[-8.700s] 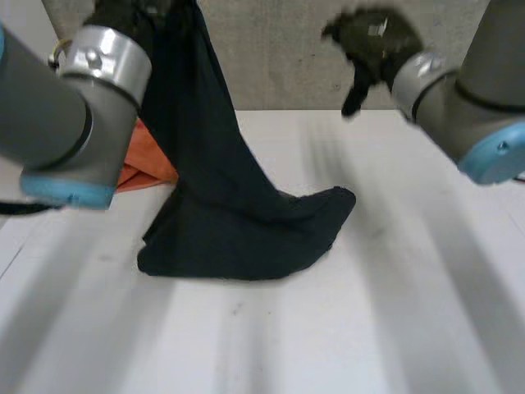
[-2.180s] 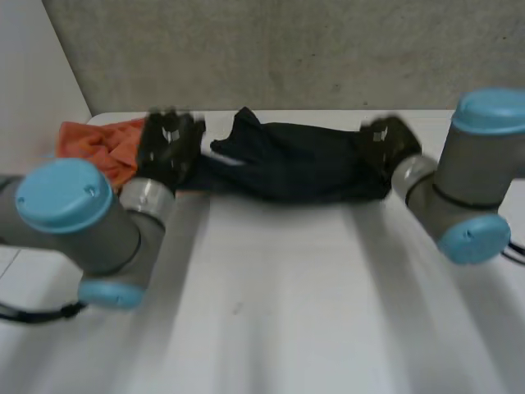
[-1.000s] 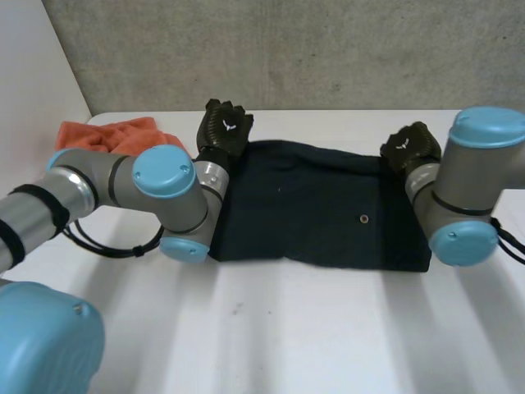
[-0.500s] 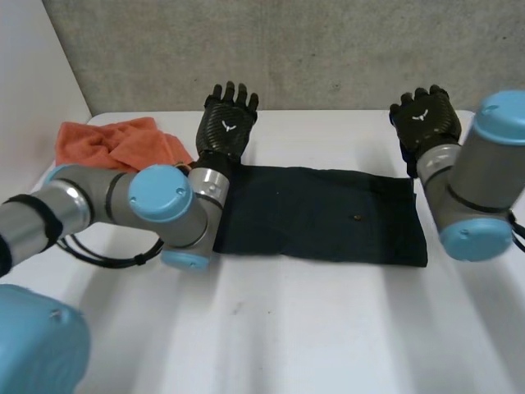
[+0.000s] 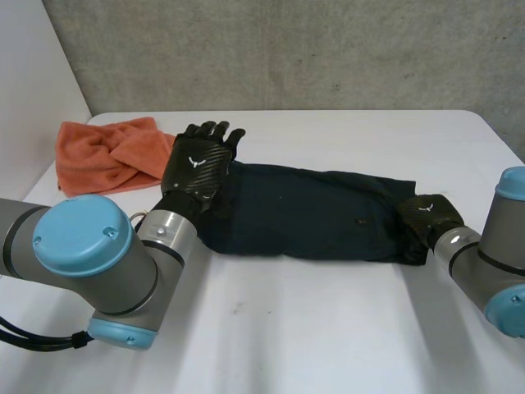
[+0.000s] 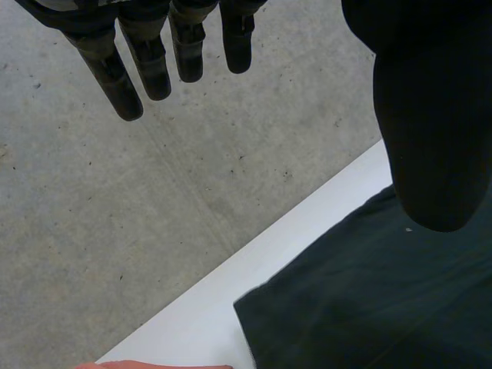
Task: Fold the laundry.
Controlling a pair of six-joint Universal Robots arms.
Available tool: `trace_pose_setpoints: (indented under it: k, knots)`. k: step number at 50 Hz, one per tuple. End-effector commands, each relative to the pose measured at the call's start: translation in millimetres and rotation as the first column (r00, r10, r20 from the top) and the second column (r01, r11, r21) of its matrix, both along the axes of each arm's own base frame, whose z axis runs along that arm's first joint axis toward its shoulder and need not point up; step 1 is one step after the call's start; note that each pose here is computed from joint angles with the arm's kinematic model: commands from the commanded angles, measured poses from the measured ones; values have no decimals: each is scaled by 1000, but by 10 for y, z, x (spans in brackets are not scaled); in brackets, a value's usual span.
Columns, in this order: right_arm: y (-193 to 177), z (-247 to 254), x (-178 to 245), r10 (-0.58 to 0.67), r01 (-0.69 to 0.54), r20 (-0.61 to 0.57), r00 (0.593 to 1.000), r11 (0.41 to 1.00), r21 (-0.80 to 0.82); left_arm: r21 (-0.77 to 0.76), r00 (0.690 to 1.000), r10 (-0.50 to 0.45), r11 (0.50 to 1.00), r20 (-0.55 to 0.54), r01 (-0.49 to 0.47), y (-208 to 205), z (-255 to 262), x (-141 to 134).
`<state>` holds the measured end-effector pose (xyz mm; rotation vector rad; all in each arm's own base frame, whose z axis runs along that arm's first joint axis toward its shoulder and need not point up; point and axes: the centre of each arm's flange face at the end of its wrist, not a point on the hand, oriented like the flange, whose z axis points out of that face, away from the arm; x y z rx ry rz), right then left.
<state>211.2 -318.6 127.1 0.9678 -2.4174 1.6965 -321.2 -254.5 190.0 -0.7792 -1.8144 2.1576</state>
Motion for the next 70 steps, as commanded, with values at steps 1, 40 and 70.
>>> trace_pose_setpoints:
  k: [1,40,70]
  knots:
    - [-119,28,-121,-43,42,-1,999,998,-36,-2,1000,8,1000,2,-8,-16,-6,1]
    - [1010,457,1391,636,-684,-253,730,685,-250,-71,992,-4,997,-123,-5,-118,532,-68]
    - [-170,114,739,116,-133,120,986,981,143,440,968,-177,894,181,82,-58,-631,-822]
